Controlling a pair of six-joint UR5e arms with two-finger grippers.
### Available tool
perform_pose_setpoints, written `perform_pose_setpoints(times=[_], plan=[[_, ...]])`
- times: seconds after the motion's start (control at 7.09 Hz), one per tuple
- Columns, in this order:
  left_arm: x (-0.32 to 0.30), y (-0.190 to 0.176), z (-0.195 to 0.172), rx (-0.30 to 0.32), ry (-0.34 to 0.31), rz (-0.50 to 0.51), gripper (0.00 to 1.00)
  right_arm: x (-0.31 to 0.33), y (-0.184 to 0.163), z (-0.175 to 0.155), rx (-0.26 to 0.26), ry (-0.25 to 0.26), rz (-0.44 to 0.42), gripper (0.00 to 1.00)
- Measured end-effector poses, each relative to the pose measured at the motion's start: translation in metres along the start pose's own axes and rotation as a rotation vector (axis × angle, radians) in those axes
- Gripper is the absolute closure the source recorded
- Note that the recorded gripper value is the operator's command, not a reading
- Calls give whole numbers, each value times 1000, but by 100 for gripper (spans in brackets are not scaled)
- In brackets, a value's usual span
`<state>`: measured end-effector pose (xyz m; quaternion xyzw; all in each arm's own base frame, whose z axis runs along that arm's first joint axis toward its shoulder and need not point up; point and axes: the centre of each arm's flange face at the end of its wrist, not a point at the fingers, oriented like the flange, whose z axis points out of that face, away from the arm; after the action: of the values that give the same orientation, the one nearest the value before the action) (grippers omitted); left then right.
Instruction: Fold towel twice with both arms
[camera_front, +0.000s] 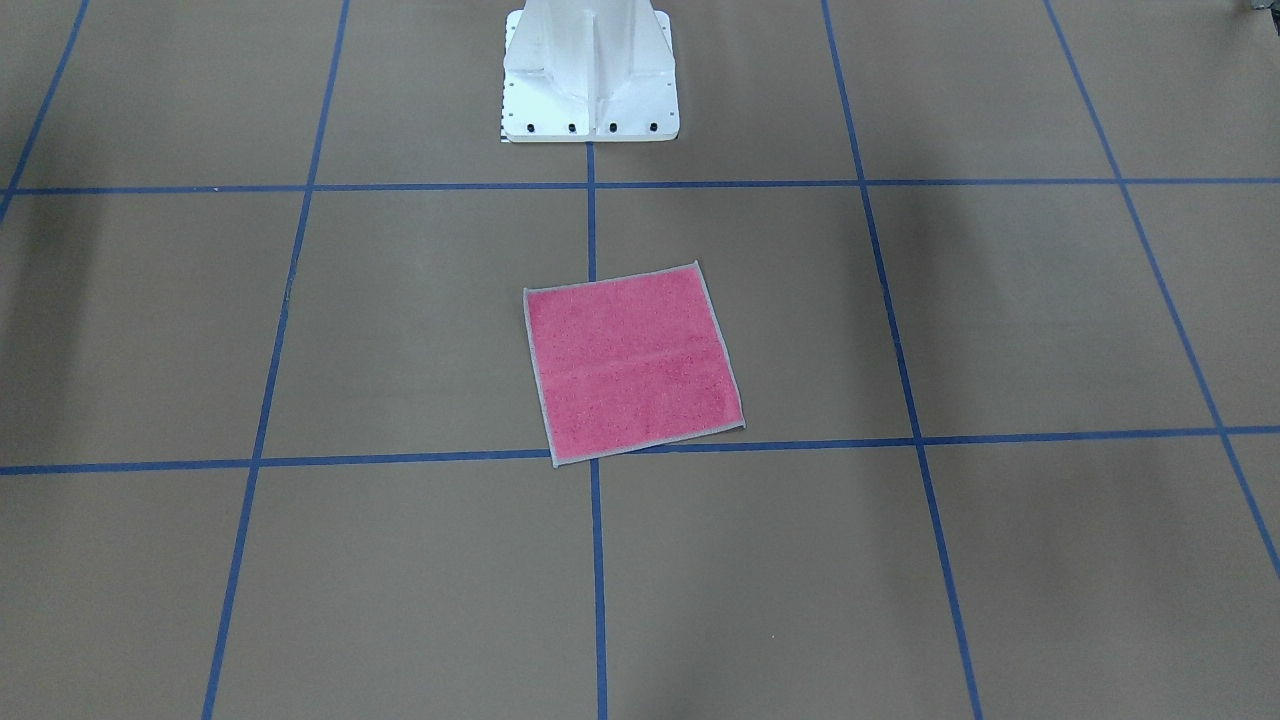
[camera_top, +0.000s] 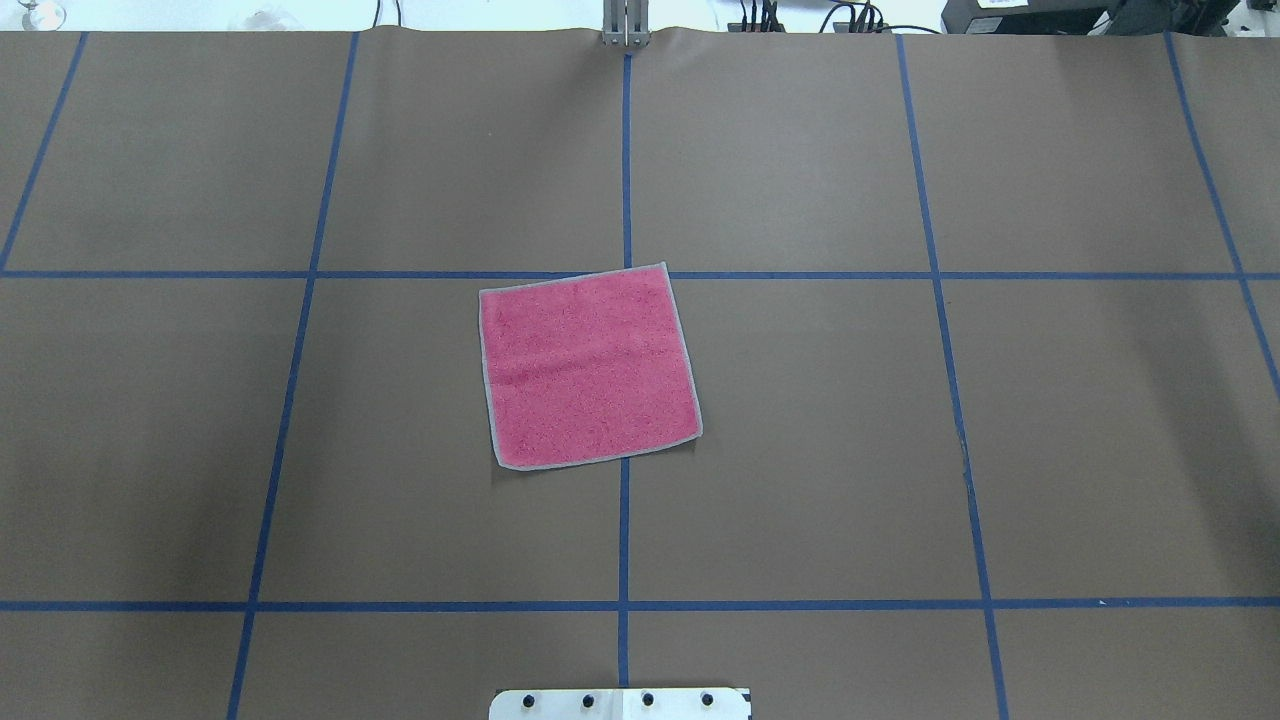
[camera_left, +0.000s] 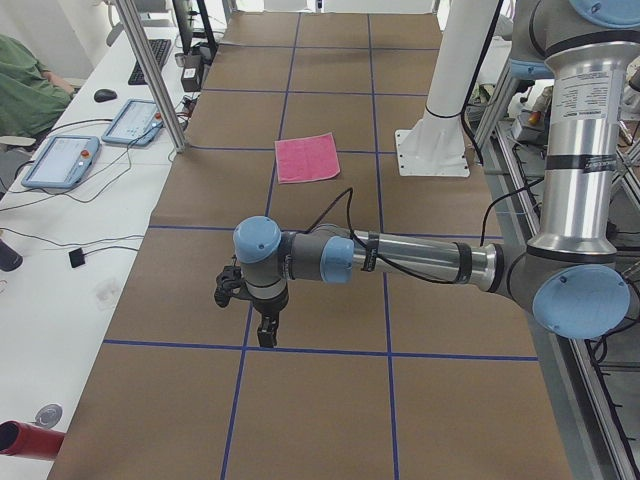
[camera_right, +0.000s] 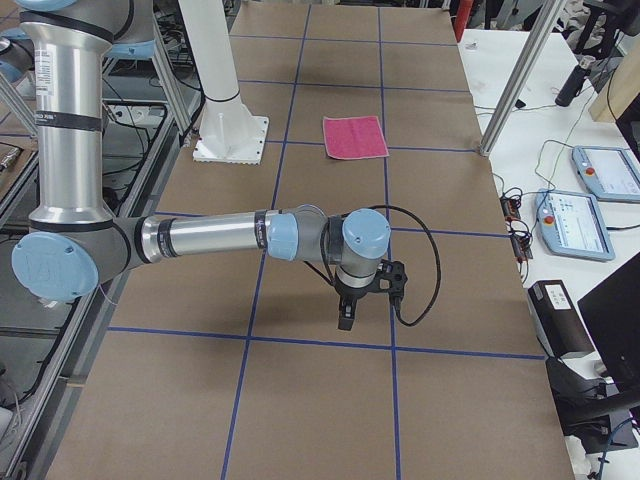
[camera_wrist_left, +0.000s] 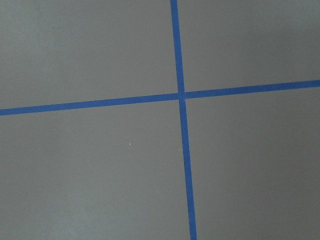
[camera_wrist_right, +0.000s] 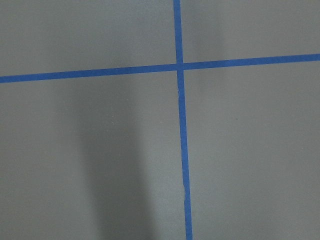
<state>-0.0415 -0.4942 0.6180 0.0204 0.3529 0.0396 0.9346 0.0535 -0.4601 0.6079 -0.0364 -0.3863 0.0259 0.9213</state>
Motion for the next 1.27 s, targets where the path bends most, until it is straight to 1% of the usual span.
perform_pose_setpoints(times=[0.56, 0.85, 0.99, 1.13, 1.27], plan=[[0, 0, 0, 0, 0, 0, 0, 1, 1, 1, -2, 0, 5, 0], [9, -5, -10, 13, 6, 6, 0, -6, -6, -5, 11, -1, -4, 0], [22, -20, -25, 26, 16, 11, 0, -18, -20, -17, 32, -2, -19, 0], [43, -49, -49, 31, 20, 12, 0, -35, -38, -30, 55, -4, -29, 0], [74, -82, -81, 38, 22, 21, 0, -57, -56, -41, 74, -10, -30, 0]])
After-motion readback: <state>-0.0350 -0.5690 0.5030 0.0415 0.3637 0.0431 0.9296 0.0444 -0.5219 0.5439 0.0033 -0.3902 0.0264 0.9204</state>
